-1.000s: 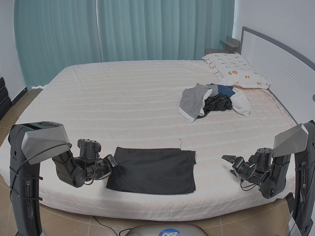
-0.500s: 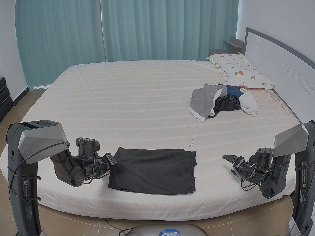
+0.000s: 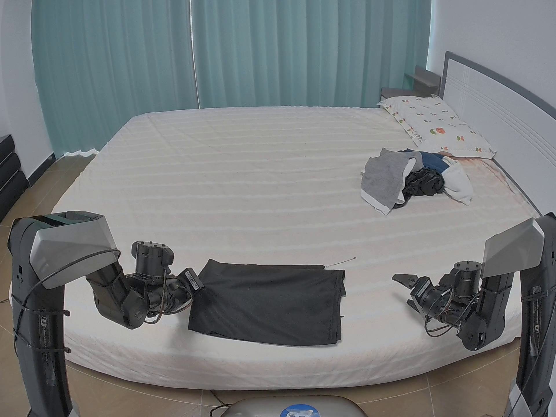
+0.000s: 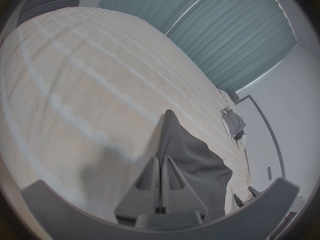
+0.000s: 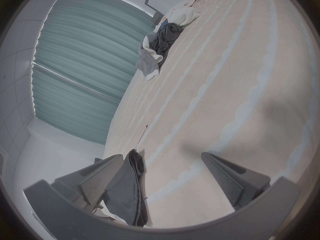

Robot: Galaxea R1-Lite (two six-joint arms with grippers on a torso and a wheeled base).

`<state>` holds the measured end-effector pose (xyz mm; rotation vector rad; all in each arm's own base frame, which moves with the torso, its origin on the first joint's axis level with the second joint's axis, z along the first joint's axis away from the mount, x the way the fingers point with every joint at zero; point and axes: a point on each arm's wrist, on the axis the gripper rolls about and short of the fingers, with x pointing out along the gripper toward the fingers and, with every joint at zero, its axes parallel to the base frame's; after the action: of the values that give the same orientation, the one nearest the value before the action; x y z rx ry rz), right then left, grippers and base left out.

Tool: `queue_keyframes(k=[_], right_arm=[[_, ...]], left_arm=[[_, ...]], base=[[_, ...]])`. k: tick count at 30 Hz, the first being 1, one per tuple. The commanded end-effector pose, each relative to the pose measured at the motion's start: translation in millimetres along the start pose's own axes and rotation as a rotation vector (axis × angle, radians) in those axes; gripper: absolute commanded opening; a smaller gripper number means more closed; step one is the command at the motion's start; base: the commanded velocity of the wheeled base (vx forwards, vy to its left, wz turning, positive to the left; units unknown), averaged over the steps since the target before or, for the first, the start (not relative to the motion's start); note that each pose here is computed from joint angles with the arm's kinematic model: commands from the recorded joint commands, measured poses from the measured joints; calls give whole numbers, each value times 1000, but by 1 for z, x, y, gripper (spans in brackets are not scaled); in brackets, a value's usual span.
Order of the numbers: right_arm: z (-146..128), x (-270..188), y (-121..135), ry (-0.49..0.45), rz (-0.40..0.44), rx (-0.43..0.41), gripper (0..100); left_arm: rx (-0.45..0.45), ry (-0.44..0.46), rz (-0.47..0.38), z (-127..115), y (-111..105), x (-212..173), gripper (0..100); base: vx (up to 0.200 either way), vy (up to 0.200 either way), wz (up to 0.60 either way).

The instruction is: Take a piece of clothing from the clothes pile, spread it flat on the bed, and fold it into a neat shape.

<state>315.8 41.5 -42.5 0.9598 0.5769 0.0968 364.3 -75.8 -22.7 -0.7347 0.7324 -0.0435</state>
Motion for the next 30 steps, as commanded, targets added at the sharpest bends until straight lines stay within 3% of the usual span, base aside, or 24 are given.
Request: queue_keyframes(k=[1,30], right_arm=[[0,0,0,0,1,0,100],[0,0,0,2,2,0,100]], left_arm=[[-1,-1,1,1,1,0,0],[-19,-3,3,2,0,-2,0]], base=[[0,200,0],[0,193,0]])
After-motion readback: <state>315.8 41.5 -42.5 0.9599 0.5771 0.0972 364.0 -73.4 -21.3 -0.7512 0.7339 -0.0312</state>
